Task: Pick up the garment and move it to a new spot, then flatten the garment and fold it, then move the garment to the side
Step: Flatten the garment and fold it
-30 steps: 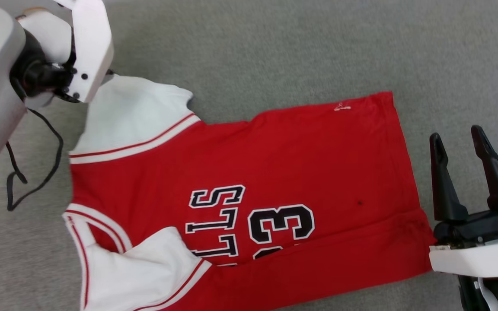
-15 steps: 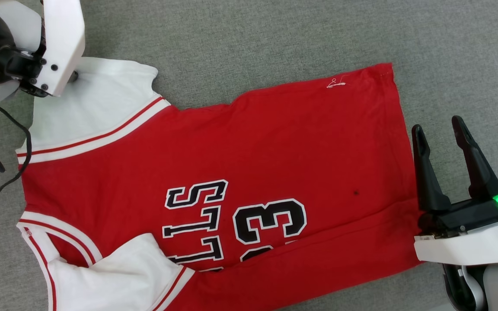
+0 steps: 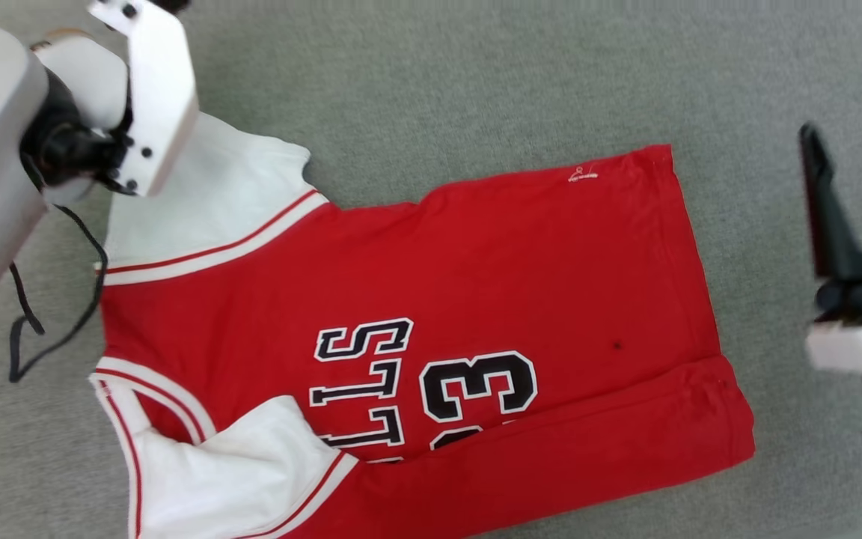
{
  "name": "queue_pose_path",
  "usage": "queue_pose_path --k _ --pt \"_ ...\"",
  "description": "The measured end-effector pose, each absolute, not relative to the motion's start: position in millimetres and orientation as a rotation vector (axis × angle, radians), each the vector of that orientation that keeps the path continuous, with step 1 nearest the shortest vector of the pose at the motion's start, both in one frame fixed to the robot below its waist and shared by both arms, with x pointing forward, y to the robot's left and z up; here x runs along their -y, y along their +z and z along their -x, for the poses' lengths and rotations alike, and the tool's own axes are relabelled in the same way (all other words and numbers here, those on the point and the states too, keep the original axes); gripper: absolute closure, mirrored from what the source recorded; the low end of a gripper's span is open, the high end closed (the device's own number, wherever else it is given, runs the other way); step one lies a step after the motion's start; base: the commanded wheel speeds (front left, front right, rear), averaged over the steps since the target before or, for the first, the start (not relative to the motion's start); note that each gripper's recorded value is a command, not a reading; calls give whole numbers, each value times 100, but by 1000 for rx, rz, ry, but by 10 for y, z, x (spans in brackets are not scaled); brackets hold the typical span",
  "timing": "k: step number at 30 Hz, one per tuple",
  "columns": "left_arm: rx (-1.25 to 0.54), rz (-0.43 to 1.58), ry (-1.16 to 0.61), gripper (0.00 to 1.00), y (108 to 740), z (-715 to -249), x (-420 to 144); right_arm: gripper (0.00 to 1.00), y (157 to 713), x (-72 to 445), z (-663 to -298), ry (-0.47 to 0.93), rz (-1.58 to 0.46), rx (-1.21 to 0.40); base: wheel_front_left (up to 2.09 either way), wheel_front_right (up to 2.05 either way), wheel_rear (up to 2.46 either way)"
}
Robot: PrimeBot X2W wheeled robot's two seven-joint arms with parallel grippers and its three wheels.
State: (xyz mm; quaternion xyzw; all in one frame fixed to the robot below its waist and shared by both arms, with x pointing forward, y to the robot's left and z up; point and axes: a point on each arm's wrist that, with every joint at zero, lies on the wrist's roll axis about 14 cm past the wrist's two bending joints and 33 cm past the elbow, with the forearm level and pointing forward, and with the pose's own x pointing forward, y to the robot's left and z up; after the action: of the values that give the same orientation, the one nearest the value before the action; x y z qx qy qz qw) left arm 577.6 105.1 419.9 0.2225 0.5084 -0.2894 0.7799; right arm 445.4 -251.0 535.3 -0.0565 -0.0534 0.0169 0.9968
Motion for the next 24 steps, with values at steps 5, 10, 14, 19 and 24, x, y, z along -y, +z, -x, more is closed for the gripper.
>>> queue_pose_path --k 5,10,14,19,24 --pt "-1023 -504 -654 100 4470 -5609 -1038 0 5719 2530 -4682 94 217 91 0 0 0" --pt "-969 -522 -671 100 4633 -5445 -1090 0 5644 2407 -4925 182 246 -125 0 0 0" --pt "-940 -528 -692 100 4702 -5360 -1075 0 5327 2356 -4988 250 294 -402 0 0 0" --pt "-931 -526 -718 100 4650 -5315 -1045 0 4927 2426 -4952 291 362 -740 0 0 0" --pt "-917 -511 -729 100 4600 -5348 -1041 0 4589 2474 -4888 317 406 -997 0 0 0"
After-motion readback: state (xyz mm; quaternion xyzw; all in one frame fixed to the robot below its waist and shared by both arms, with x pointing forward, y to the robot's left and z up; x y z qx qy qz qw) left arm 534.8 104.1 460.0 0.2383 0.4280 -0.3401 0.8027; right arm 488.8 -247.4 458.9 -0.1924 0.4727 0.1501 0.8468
